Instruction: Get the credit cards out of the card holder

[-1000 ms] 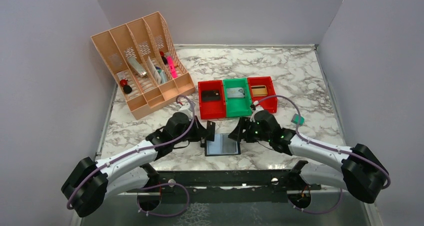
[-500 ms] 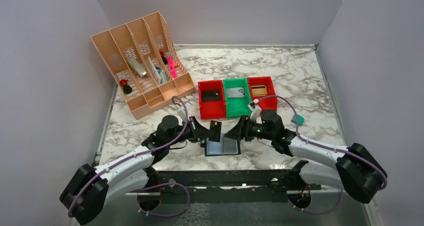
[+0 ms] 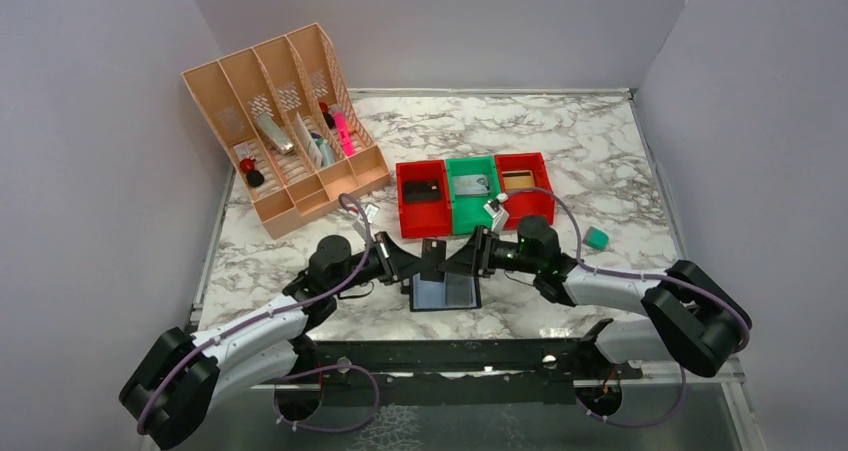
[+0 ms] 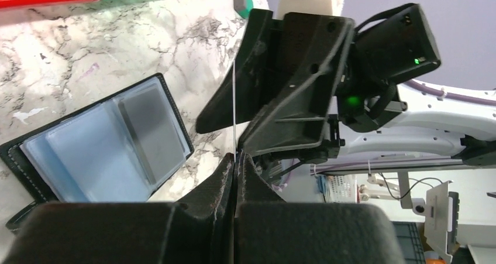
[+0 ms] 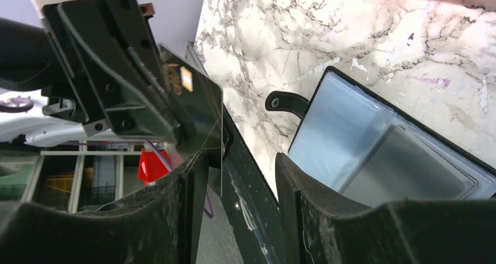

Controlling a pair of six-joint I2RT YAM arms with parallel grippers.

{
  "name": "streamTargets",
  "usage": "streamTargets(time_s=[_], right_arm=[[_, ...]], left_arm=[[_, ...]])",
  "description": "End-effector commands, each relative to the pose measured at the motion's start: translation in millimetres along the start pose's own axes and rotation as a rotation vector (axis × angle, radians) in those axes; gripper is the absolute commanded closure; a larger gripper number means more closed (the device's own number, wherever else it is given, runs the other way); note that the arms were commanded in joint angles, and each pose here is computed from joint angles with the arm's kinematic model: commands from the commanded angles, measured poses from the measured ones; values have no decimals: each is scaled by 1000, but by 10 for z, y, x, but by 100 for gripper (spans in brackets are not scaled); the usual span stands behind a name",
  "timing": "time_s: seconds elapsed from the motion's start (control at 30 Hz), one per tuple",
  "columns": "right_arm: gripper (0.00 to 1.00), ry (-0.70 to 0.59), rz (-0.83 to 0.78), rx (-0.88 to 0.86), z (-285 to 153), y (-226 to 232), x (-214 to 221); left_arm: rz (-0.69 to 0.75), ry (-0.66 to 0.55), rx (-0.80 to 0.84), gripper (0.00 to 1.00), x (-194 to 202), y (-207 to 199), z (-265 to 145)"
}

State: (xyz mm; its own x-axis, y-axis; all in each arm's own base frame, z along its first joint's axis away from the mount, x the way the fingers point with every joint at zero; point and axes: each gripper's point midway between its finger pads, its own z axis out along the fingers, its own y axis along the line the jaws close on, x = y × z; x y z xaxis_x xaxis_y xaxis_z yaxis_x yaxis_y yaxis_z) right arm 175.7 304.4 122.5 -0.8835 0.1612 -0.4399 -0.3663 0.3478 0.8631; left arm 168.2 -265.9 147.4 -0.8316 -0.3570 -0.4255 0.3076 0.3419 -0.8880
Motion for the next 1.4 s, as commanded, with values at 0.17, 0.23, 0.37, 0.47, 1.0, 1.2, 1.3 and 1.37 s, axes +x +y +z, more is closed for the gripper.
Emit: streamTargets(time_s=[0.17,0.23,0.37,0.47,1.0,1.2,1.3,1.37], right_arm=[[61,-44,19,-133,83,222,-136],[62,-42,6,-132,79,235,-142],[66,-36,15,-128,63,254,-141],[67,-41,42,-122,32,264,-143],[69,19,106,-160,-90,324,41],[78,2,112,-159,-102,320,27],[83,-5,108,-166,-94,357,-10],[85,-11,103,-167,-91,368,-33]], left_arm=[[-26,36,92,100,54,-137,8],[-38,20,85,100,52,-103,-6],[-51,-9,66,100,34,-43,-20],[-40,9,72,100,45,-64,-2],[-32,-2,84,100,3,-114,7],[-1,-9,94,100,-66,-181,60],[8,31,100,100,1,-171,67],[1,40,96,100,40,-139,46]])
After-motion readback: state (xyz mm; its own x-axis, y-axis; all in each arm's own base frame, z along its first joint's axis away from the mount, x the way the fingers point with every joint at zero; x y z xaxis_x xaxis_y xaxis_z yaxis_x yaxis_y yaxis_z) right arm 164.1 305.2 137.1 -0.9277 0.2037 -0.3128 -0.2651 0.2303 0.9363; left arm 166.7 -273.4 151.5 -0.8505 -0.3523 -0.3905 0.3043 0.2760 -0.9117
